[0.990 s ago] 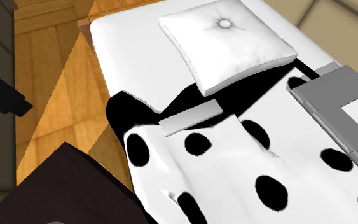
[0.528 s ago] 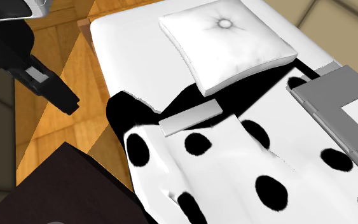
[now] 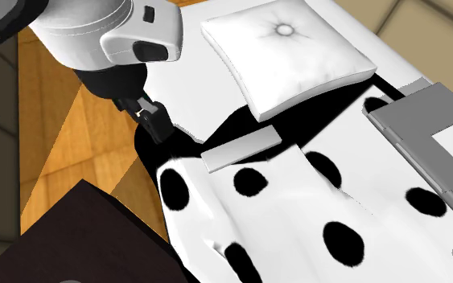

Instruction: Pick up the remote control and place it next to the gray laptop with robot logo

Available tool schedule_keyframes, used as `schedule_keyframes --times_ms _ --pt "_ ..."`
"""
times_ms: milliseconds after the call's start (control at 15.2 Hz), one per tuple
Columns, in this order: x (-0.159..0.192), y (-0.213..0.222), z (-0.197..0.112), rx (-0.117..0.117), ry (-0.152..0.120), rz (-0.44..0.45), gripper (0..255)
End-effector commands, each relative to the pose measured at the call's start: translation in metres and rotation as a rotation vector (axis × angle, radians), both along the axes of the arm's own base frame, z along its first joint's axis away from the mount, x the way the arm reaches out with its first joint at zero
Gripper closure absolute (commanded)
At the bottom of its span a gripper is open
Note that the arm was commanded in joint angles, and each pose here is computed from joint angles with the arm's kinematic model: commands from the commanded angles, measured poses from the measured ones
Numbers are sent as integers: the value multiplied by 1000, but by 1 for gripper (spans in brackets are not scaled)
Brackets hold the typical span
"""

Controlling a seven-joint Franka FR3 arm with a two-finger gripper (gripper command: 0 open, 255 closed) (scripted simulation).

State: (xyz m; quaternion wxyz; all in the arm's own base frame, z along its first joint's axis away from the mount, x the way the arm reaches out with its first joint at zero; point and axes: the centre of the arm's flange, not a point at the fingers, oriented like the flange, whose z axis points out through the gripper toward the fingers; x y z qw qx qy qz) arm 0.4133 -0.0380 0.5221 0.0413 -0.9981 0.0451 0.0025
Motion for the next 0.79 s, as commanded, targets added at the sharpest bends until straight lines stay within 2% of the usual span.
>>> schedule_keyframes --times_ms 0,726 --pt "17 -11 -19 -8 1 -28 0" --pt "107 -74 -110 -45 10 -176 0"
